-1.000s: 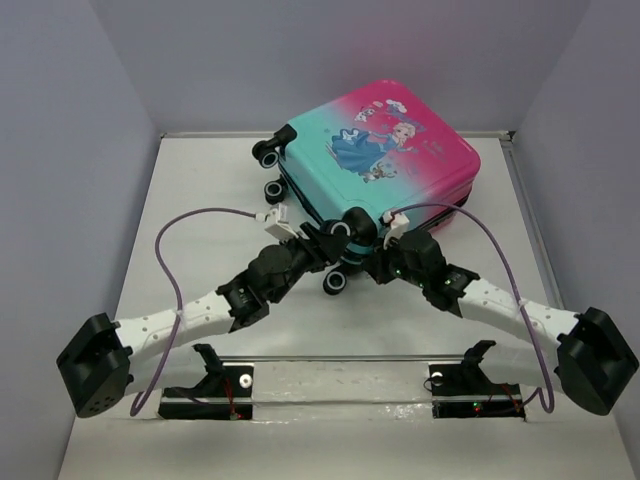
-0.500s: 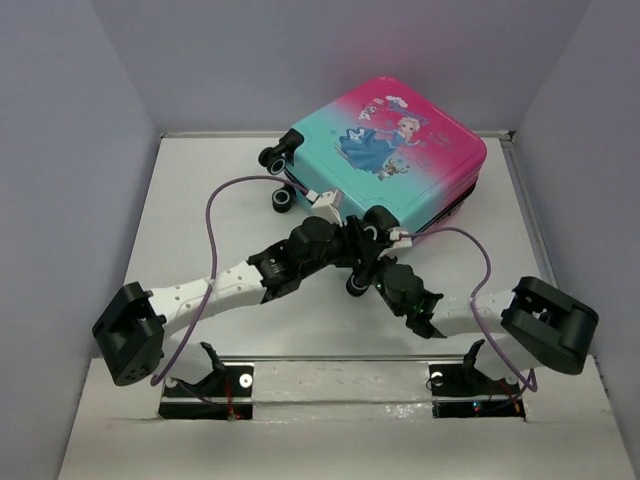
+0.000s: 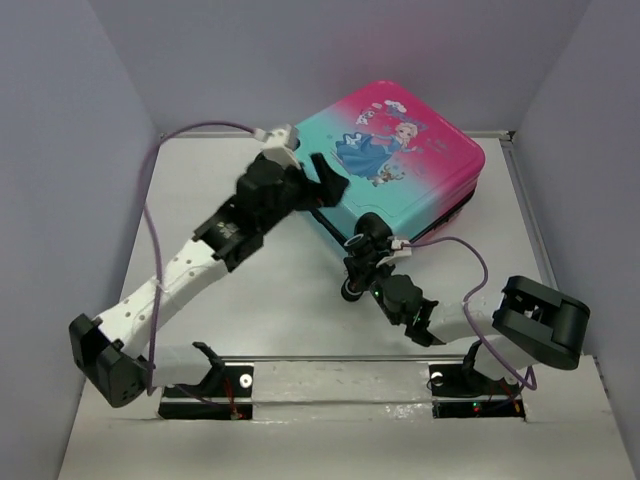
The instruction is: Pack the luggage
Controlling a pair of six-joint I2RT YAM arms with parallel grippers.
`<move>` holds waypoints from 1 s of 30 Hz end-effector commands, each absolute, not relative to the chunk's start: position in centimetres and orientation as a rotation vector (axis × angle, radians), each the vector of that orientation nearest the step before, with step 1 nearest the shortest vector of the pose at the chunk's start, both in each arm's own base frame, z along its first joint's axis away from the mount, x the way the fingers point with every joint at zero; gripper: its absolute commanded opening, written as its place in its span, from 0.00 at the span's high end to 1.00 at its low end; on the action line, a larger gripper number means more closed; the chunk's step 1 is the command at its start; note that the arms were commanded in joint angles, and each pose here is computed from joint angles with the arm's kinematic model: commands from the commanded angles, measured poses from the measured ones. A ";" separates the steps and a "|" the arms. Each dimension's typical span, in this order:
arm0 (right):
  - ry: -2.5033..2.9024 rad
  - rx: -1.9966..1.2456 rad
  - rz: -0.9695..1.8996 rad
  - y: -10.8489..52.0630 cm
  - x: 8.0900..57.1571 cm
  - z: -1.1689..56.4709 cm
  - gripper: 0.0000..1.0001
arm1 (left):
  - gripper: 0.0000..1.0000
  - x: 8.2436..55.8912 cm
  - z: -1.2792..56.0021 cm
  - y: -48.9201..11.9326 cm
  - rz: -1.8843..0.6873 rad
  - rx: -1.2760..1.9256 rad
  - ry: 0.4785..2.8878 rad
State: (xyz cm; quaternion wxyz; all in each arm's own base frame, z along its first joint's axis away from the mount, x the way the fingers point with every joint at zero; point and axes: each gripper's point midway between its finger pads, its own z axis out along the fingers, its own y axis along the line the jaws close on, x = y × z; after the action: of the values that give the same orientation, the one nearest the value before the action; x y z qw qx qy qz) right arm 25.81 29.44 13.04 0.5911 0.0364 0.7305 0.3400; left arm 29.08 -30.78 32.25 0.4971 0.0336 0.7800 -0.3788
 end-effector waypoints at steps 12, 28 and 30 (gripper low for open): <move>1.655 -0.016 1.006 31.9 22.7 16.6 0.93 | 0.06 41.2 28.5 -10.5 -0.145 0.206 1.928; 1.665 -0.103 1.123 34.7 21.6 16.5 0.93 | 0.01 49.3 26.1 -11.6 -0.119 0.453 1.944; 1.662 -0.104 1.118 34.7 21.7 16.5 0.93 | 0.01 50.0 25.7 -12.0 -0.148 0.468 1.951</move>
State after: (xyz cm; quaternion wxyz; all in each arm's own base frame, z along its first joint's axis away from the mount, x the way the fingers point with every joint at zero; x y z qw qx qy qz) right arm 24.19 30.65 12.76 0.5628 -0.0026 0.7400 0.3683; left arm 47.90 -11.95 22.65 0.4979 0.1754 0.8471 -0.0605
